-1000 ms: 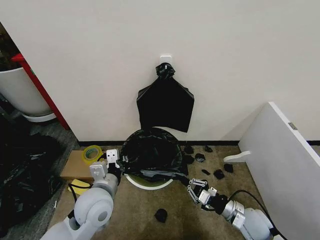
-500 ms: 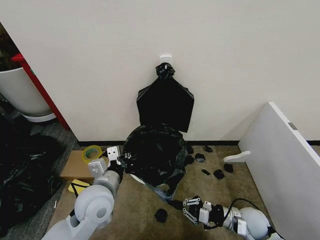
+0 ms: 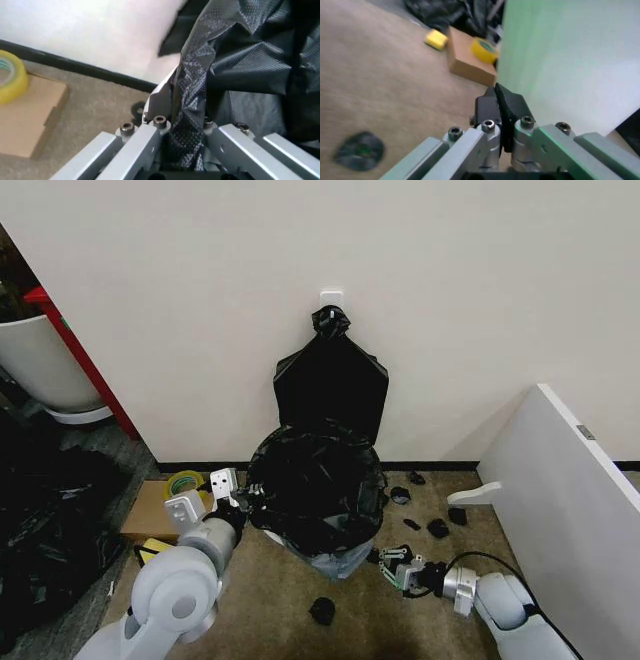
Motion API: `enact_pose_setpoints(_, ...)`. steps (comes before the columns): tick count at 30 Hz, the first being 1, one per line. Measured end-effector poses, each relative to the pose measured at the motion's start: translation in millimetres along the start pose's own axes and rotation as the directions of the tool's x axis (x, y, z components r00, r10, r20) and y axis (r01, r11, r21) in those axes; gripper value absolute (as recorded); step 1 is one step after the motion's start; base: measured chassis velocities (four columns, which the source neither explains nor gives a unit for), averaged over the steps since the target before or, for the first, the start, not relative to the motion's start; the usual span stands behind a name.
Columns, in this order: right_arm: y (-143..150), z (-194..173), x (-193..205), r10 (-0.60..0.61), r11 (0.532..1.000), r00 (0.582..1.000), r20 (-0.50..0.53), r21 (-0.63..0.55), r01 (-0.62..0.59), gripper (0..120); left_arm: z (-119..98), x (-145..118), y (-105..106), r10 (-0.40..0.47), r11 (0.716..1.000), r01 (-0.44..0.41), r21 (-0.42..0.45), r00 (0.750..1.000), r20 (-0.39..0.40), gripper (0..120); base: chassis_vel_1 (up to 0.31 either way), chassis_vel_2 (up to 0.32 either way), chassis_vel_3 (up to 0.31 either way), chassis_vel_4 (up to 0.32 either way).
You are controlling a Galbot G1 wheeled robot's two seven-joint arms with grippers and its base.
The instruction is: Place the garbage bag over the trash bin.
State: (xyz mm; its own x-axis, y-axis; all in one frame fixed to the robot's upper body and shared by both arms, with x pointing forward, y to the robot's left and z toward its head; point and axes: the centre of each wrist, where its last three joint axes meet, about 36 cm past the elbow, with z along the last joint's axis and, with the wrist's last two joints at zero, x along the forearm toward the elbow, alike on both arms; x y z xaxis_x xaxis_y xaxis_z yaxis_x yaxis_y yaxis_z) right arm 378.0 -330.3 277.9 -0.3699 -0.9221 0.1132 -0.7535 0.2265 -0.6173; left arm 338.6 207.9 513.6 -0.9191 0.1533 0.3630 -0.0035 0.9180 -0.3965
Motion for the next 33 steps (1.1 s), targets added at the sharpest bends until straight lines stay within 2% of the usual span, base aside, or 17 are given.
enact_pose_setpoints(2,-1,-2,3,-0.017,1.0,1.0,0.009,-0.005,0.017,0,0,-3,3,-0.008,1.0,0.008,0.001,1.0,0.006,0,0.0,0.0,0.0,0.0)
enact_pose_setpoints(5,-1,-11,13,-0.031,0.999,0.998,0.061,-0.032,0.033,12,-3,-12,11,-0.03,0.999,0.03,0.014,0.999,0.029,0,0.0,0.0,0.0,0.0)
enact_pose_setpoints(8,16,-16,10,0.033,0.983,0.984,0.178,-0.184,0.0,25,-7,-17,15,-0.039,0.999,0.038,0.025,0.998,0.047,0,0.0,0.0,0.0,0.0)
enact_pose_setpoints(9,22,-16,8,0.057,0.966,0.977,0.203,-0.257,-0.003,29,-8,-17,15,-0.04,0.999,0.039,0.027,0.998,0.051,0,0.0,0.0,0.0,0.0)
enact_pose_setpoints(10,22,-16,8,0.057,0.966,0.977,0.203,-0.257,-0.003,29,-8,-17,15,-0.04,0.999,0.039,0.027,0.998,0.051,0,0.0,0.0,0.0,0.0)
enact_pose_setpoints(11,27,-17,5,0.084,0.947,0.972,0.221,-0.322,-0.009,32,-9,-17,16,-0.041,0.999,0.039,0.029,0.998,0.054,0,0.0,0.0,0.0,0.0)
enact_pose_setpoints(13,38,-19,0,0.171,0.877,0.955,0.244,-0.48,-0.034,41,-11,-16,17,-0.041,0.999,0.039,0.033,0.997,0.059,0,0.0,0.0,0.0,0.0)
enact_pose_setpoints(16,53,-32,-16,0.338,0.721,0.922,0.19,-0.681,-0.124,54,-13,-14,17,-0.038,0.999,0.035,0.039,0.997,0.064,0,0.0,0.0,0.0,0.0)
enact_pose_setpoints(17,53,-32,-16,0.338,0.721,0.922,0.19,-0.681,-0.124,54,-13,-14,17,-0.038,0.999,0.035,0.039,0.997,0.064,0,0.0,0.0,0.0,0.0)
enact_pose_setpoints(20,58,-59,-37,0.445,0.555,0.89,0.102,-0.811,-0.185,68,-14,-12,17,-0.037,0.999,0.034,0.039,0.997,0.067,0,0.0,0.0,0.0,0.0)
enact_pose_setpoints(23,55,-87,-56,0.496,0.416,0.868,0.032,-0.886,-0.204,79,-15,-12,17,-0.035,0.999,0.033,0.041,0.997,0.069,0,0.0,0.0,0.0,0.0)
enact_pose_setpoints(24,55,-87,-56,0.496,0.416,0.868,0.032,-0.886,-0.204,79,-15,-12,17,-0.035,0.999,0.033,0.041,0.997,0.069,0,0.0,0.0,0.0,0.0)
enact_pose_setpoints(26,53,-101,-65,0.511,0.337,0.86,0.006,-0.921,-0.193,88,-15,-12,16,-0.034,0.999,0.031,0.043,0.997,0.071,0,0.0,0.0,0.0,0.0)
enact_pose_setpoints(28,53,-106,-67,0.51,0.305,0.86,0.003,-0.936,-0.177,92,-15,-12,16,-0.034,0.999,0.031,0.043,0.997,0.073,0,0.0,0.0,0.0,0.0)
enact_pose_setpoints(29,55,-111,-69,0.503,0.276,0.864,0.001,-0.948,-0.159,98,-15,-12,17,-0.033,0.999,0.03,0.042,0.997,0.074,0,0.0,0.0,0.0,0.0)
enact_pose_setpoints(33,60,-114,-72,0.49,0.254,0.872,-0.002,-0.956,-0.145,100,-17,-12,18,-0.035,0.999,0.032,0.04,0.996,0.081,0,0.0,0.0,0.0,0.0)
